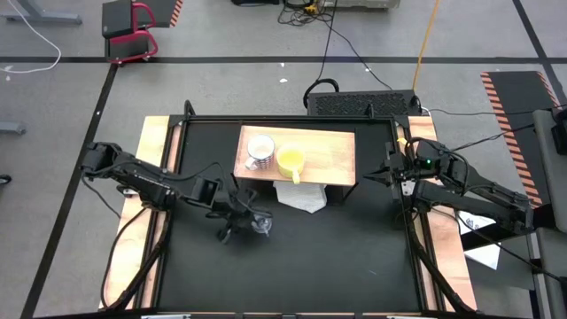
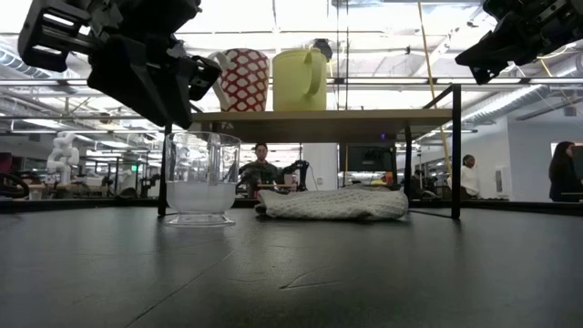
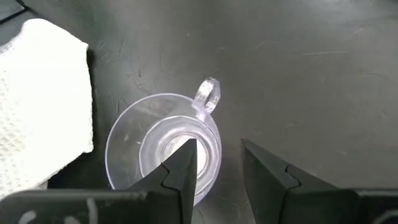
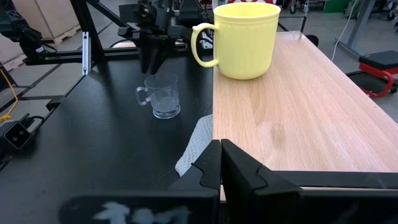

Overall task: Stack small to large cups/mugs on shelf
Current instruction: Put the transparent mug on the shelf

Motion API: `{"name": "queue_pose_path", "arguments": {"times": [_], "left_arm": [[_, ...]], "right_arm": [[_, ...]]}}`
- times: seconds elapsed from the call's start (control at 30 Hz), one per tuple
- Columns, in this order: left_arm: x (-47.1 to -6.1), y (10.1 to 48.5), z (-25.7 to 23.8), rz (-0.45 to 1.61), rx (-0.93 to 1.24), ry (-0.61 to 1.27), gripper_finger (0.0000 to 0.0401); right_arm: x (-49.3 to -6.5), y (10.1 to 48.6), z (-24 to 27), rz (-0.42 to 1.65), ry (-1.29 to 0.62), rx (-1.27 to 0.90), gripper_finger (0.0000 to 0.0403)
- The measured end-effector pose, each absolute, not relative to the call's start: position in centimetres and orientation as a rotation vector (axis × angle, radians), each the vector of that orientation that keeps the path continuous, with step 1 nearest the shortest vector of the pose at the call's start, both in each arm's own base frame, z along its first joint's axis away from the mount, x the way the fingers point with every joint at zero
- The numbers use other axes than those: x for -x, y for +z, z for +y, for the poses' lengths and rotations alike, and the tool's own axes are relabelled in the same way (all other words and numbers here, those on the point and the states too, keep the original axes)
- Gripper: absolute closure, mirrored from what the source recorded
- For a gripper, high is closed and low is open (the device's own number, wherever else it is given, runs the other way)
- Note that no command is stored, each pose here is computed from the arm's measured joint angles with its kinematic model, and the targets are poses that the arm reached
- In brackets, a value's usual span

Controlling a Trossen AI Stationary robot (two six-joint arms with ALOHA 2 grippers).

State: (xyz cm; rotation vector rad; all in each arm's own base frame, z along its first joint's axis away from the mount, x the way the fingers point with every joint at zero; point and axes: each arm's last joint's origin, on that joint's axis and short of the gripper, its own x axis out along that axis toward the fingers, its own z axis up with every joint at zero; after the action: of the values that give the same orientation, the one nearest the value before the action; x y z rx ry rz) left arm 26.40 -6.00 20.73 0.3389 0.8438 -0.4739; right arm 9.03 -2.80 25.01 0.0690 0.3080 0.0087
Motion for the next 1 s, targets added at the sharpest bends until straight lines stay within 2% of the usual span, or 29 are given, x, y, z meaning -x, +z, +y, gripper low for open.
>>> {"name": "queue_pose_path", "arguments": {"times": [1.0], "left_arm": [[-26.19,19.88,-6.12,0.838,-0.347,-0.439,0.0279]], "right_arm": [[-9.03,25.02,-2.80,0.308,0.009,-0.069,0.0403]]}}
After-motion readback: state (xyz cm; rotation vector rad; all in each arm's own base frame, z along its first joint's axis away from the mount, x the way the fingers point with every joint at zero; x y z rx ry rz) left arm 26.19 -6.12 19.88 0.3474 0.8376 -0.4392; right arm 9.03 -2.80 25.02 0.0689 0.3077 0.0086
